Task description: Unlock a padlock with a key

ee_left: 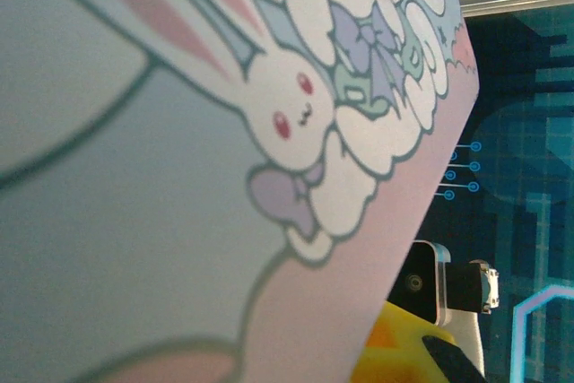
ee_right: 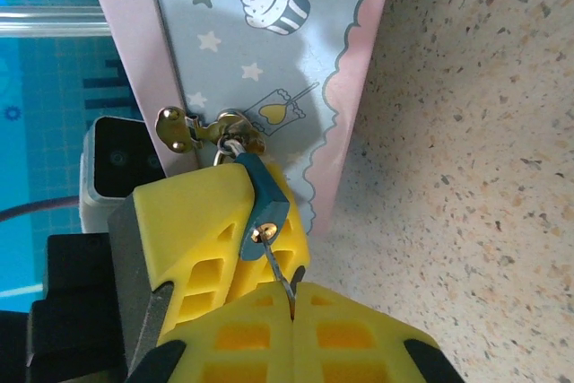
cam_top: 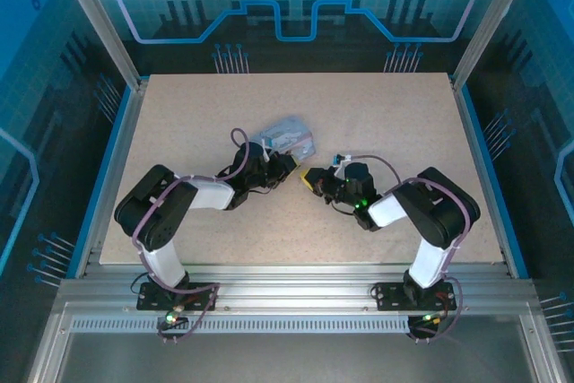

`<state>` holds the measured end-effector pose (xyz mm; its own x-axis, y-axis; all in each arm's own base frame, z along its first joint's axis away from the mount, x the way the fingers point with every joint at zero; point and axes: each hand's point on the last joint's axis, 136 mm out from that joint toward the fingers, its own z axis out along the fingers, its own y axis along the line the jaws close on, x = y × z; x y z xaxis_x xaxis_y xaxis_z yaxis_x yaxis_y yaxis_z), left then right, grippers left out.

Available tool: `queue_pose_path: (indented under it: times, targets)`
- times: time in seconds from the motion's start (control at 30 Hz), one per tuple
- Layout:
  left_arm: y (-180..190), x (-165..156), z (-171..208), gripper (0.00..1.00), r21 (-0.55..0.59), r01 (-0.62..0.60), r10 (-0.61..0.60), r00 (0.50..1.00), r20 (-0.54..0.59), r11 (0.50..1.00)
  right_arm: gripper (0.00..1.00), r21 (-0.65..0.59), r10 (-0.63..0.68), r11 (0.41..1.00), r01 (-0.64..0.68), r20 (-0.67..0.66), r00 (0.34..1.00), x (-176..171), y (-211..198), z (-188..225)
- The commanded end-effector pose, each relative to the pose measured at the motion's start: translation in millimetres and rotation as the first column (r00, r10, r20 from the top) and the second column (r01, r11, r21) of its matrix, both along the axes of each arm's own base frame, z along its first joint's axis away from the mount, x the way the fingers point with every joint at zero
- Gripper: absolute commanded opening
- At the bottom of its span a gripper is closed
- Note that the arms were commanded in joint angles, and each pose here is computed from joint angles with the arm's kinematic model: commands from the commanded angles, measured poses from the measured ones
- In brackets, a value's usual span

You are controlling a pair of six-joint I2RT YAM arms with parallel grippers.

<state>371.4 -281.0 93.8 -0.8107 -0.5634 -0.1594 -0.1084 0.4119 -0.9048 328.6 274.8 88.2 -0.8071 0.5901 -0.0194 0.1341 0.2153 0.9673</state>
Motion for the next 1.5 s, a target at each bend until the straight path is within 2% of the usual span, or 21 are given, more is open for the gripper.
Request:
queue_pose_path:
  times: [0.0, 0.17, 0.53, 0.67, 0.87, 1.0, 1.17, 1.37, 1.47]
  targets:
    - [-21.4, -15.3, 18.0, 0.00, -0.085, 0.106, -0.104, 0.994, 0.031, 0.991, 0.00, 0.086, -0.040, 0.995, 0.039, 0.006, 0.999, 7.6, 4.5, 10.2]
    - [-22.8, -17.9, 19.9, 0.00, -0.101, 0.121, -0.117, 0.992, 0.043, 0.987, 0.00, 0.181, -0.053, 0.982, 0.059, -0.036, 0.998, 13.2, 8.2, 8.6]
    - [-26.7, -22.9, 26.1, 0.00, -0.111, 0.162, -0.156, 0.986, 0.056, 0.981, 0.00, 0.245, -0.024, 0.968, 0.054, -0.124, 0.992, 17.0, 13.2, 4.2]
    - [-26.1, -25.9, 23.9, 0.00, -0.102, 0.170, -0.166, 0.985, 0.046, 0.980, 0.00, 0.195, -0.010, 0.980, 0.041, -0.158, 0.987, 15.0, 12.4, -3.8]
    - [-25.1, -30.7, 19.5, 0.00, -0.087, 0.183, -0.180, 0.983, 0.034, 0.979, 0.00, 0.184, 0.014, 0.983, 0.013, -0.143, 0.990, 18.4, 9.8, 0.7]
    - [-25.7, -32.7, 19.3, 0.00, -0.087, 0.189, -0.187, 0.982, 0.032, 0.978, 0.00, 0.060, 0.053, 0.997, -0.047, -0.111, 0.992, 15.7, 11.0, -1.7]
    - [-24.5, -32.9, 20.8, 0.00, -0.083, 0.187, -0.185, 0.982, 0.036, 0.979, 0.00, -0.019, 0.063, 0.998, -0.065, -0.076, 0.995, 13.8, 8.2, 2.9]
    - [-31.4, -34.2, 26.7, 0.00, -0.098, 0.208, -0.204, 0.978, 0.049, 0.973, 0.00, 0.079, 0.080, 0.994, -0.073, -0.093, 0.992, 21.2, 19.7, 8.1]
    - [-38.7, -40.2, 29.9, 0.00, -0.103, 0.235, -0.231, 0.971, 0.055, 0.966, 0.00, 0.072, 0.066, 0.996, -0.059, -0.096, 0.993, 28.0, 20.4, 5.7]
